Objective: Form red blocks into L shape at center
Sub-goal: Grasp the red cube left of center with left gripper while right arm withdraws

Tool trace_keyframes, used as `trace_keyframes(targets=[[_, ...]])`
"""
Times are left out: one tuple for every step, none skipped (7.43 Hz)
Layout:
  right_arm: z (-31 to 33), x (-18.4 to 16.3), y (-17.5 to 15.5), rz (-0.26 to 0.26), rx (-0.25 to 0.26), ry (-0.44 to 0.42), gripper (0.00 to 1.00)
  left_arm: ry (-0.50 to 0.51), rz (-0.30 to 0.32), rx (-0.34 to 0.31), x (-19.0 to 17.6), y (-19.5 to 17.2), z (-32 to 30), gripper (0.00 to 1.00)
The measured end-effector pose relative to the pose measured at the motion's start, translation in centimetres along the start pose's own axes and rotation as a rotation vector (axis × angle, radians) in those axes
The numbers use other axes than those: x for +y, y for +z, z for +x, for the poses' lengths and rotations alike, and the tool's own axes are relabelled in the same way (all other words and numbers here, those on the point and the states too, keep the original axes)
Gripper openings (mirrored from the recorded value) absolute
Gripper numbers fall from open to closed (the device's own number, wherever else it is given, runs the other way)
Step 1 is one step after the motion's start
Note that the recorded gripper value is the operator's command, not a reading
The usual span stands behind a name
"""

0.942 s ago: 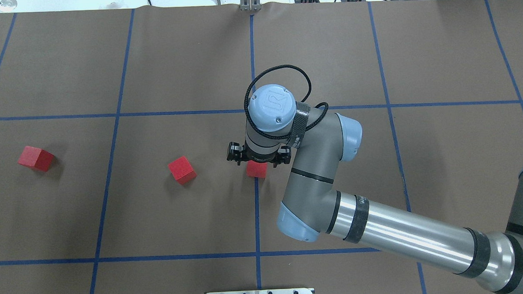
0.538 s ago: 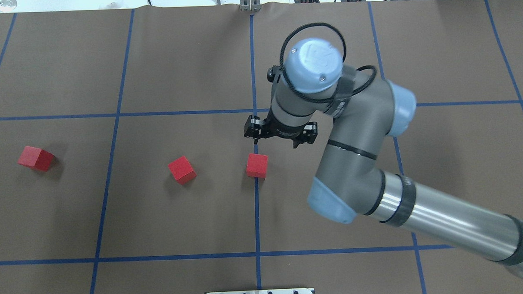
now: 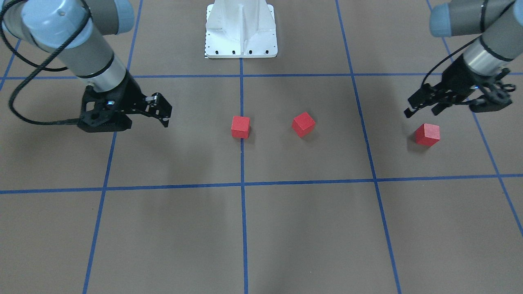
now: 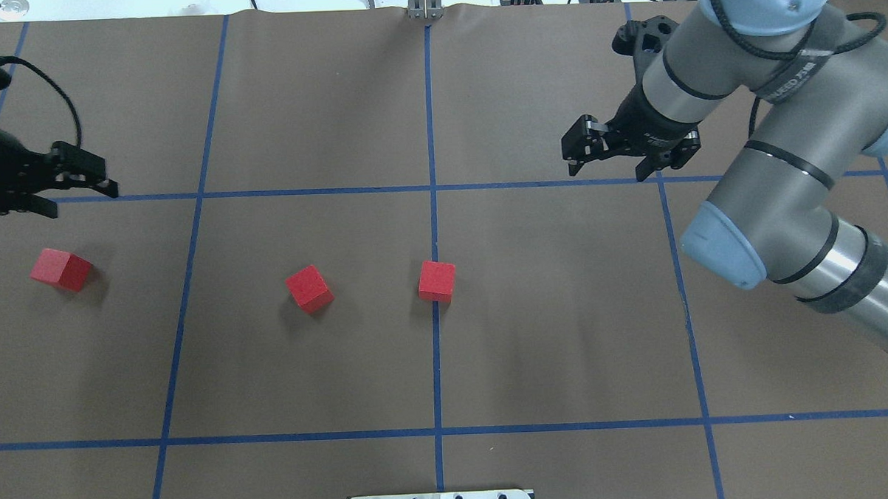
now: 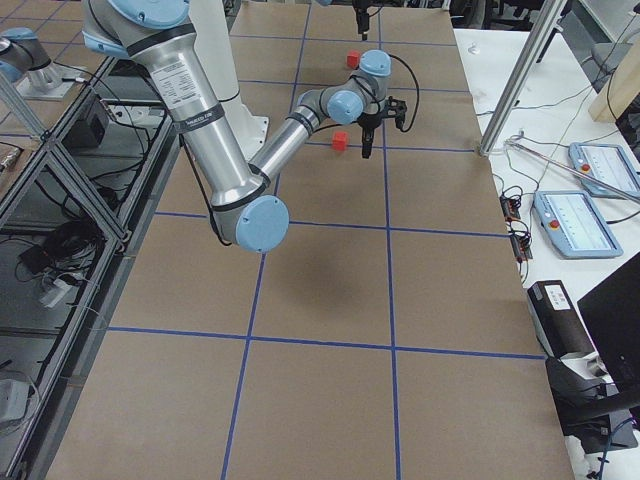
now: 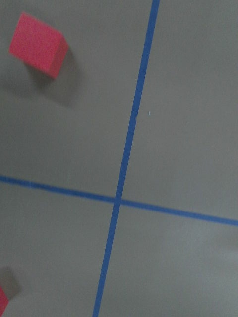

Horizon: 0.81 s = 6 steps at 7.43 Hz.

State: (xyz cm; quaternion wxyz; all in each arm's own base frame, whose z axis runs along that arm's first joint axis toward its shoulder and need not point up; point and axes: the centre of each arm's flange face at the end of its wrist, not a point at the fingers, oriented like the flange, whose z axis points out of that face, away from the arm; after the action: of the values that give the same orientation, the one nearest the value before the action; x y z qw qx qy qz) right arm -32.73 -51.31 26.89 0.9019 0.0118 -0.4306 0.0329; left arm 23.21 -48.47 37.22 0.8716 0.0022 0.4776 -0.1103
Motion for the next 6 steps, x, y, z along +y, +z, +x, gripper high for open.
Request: trace_keyframes(targets=[[3.7, -1.0, -0.2, 0.011, 0.029, -0.011, 0.99, -0.05, -0.012, -0.014, 2.0, 2.4, 5.5, 1.0], [6.8, -2.0, -0.8, 0.027, 0.05, 0.004, 0.99, -0.113, -0.027, -0.043, 4.4, 4.5, 10.8, 1.0], [9.3, -2.7, -1.4, 0.05, 0.066, 0.026, 0.99, -0.174, -0.052, -0.076, 7.3, 6.6, 15.2, 1.0], [11.5, -3.4, -2.1, 0.078, 0.078, 0.049, 0.99, -0.229, -0.065, -0.113, 10.4, 9.1, 18.1, 1.0], [13.2, -3.8, -2.7, 0.101, 0.081, 0.066, 0.99, -0.261, -0.055, -0.145, 12.1, 10.9, 19.0, 1.0], [14.1, -3.8, -3.1, 0.114, 0.08, 0.073, 0.99, -0.289, -0.049, -0.17, 12.7, 12.3, 19.0, 1.0]])
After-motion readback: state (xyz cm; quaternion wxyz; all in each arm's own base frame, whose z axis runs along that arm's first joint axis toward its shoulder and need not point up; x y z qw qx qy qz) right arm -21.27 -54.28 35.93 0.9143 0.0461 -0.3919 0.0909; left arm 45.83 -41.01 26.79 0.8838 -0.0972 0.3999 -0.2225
